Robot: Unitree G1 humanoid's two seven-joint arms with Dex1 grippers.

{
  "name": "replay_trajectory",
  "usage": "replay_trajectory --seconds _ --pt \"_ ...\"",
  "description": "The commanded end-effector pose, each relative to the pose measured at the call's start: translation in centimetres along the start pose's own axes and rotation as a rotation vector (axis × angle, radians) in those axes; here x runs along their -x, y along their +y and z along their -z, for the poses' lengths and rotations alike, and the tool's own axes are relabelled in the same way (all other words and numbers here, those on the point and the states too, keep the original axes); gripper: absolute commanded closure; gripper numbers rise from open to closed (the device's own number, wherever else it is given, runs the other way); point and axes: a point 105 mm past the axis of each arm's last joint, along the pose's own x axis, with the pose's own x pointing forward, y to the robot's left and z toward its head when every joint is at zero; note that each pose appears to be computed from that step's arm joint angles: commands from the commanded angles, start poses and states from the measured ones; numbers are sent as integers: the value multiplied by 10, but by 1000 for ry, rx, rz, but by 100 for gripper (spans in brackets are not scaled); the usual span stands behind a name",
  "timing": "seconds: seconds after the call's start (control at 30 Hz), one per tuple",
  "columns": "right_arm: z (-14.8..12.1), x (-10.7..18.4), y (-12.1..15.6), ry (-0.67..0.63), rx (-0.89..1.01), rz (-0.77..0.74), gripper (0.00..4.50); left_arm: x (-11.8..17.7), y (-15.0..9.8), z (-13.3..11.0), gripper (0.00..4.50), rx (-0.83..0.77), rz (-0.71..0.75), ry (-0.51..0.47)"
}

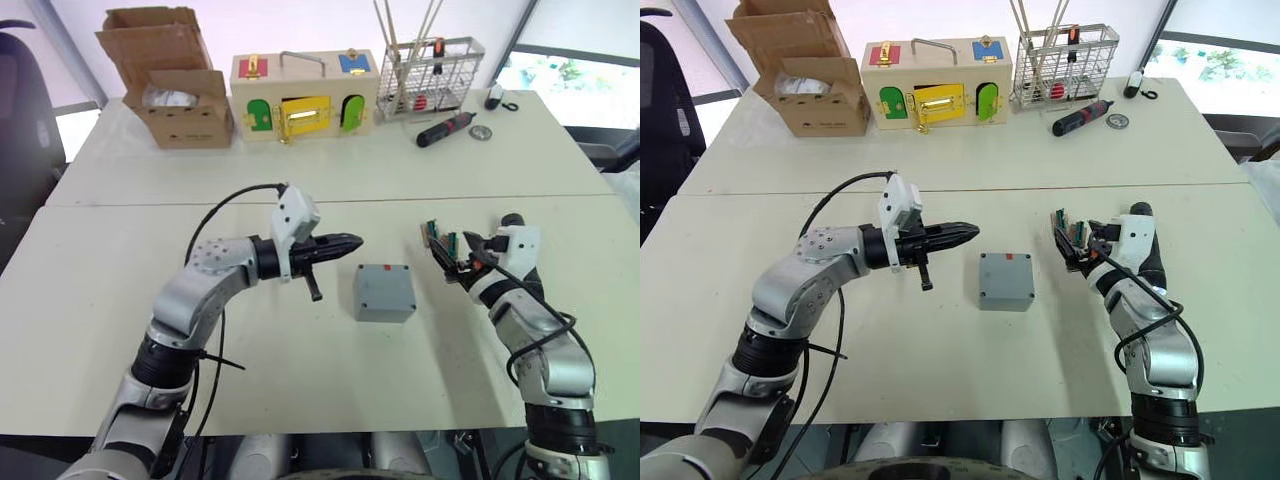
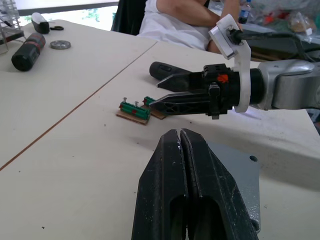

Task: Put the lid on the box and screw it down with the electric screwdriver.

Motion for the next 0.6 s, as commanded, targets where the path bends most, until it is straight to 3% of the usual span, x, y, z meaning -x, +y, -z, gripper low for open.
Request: replay_trajectory --seconds 0.03,0.07,0.6 --pt "-10 -9 1 -52 54 -22 223 -1 -7 -6 450 -50 11 -14" --pt "-9 -11 0 -48 64 -24 258 -1 -7 -6 450 -47 6 -18" --pt "-9 -30 -2 -45 54 -44 258 -4 -7 0 450 -36 0 -10"
